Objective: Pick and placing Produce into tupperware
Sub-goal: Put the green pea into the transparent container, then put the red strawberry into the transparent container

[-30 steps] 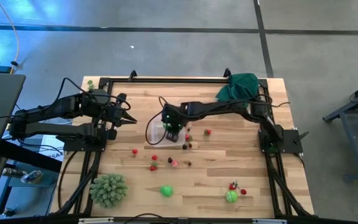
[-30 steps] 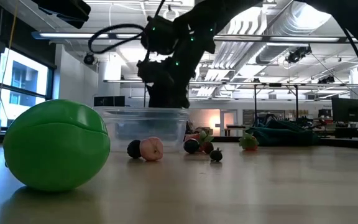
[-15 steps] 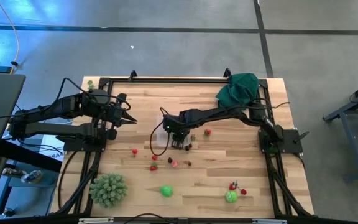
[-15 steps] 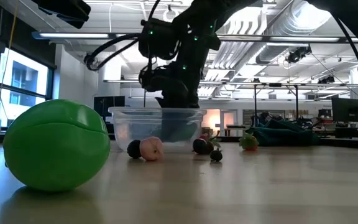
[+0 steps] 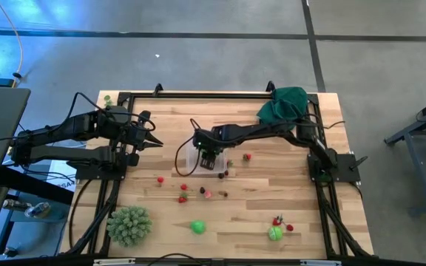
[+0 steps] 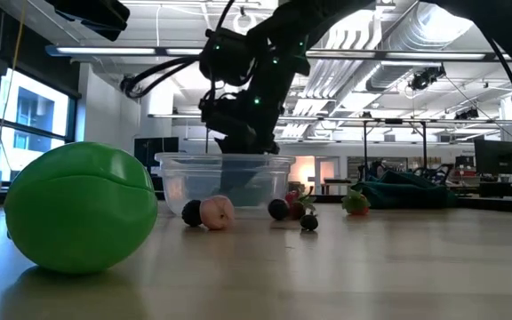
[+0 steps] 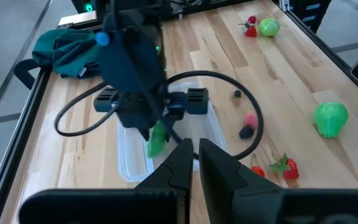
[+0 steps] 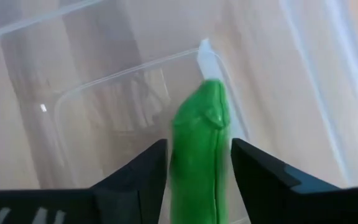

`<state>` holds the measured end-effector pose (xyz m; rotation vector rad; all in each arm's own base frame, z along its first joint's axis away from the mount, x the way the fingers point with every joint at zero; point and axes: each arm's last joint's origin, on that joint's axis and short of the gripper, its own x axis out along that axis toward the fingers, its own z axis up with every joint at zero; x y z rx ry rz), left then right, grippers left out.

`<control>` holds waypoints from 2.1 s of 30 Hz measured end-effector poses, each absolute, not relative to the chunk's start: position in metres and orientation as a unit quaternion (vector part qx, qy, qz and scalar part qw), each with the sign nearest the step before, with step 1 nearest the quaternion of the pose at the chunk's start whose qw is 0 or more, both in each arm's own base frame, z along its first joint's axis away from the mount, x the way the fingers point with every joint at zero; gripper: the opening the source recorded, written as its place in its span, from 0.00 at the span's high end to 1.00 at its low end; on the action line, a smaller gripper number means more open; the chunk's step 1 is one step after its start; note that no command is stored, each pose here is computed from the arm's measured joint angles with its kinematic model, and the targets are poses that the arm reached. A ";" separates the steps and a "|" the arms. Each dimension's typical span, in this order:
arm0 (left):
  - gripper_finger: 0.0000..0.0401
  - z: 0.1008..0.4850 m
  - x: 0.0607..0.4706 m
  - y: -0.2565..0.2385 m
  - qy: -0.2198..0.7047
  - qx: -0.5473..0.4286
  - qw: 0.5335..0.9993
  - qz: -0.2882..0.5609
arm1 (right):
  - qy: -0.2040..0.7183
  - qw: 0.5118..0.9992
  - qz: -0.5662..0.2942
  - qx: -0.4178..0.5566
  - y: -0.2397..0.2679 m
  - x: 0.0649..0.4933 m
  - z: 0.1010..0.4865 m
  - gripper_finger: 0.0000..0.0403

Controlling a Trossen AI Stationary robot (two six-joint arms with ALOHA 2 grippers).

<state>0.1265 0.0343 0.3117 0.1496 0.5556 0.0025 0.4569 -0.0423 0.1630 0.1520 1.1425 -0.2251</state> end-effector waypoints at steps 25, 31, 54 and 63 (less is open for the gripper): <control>0.95 0.312 0.127 0.034 0.274 0.074 0.959 0.001 | 0.545 0.829 -0.124 0.016 -0.036 0.462 0.241 0.56; 0.95 0.312 0.127 0.034 0.274 0.074 0.959 0.001 | 0.563 0.807 -0.177 0.006 -0.012 0.434 0.278 0.56; 0.95 0.312 0.127 0.034 0.274 0.074 0.959 0.001 | 0.500 0.726 -0.365 0.300 0.179 0.287 0.340 0.56; 0.95 0.312 0.127 0.034 0.274 0.074 0.959 0.001 | 0.616 0.500 -0.492 0.358 0.202 0.250 0.268 0.56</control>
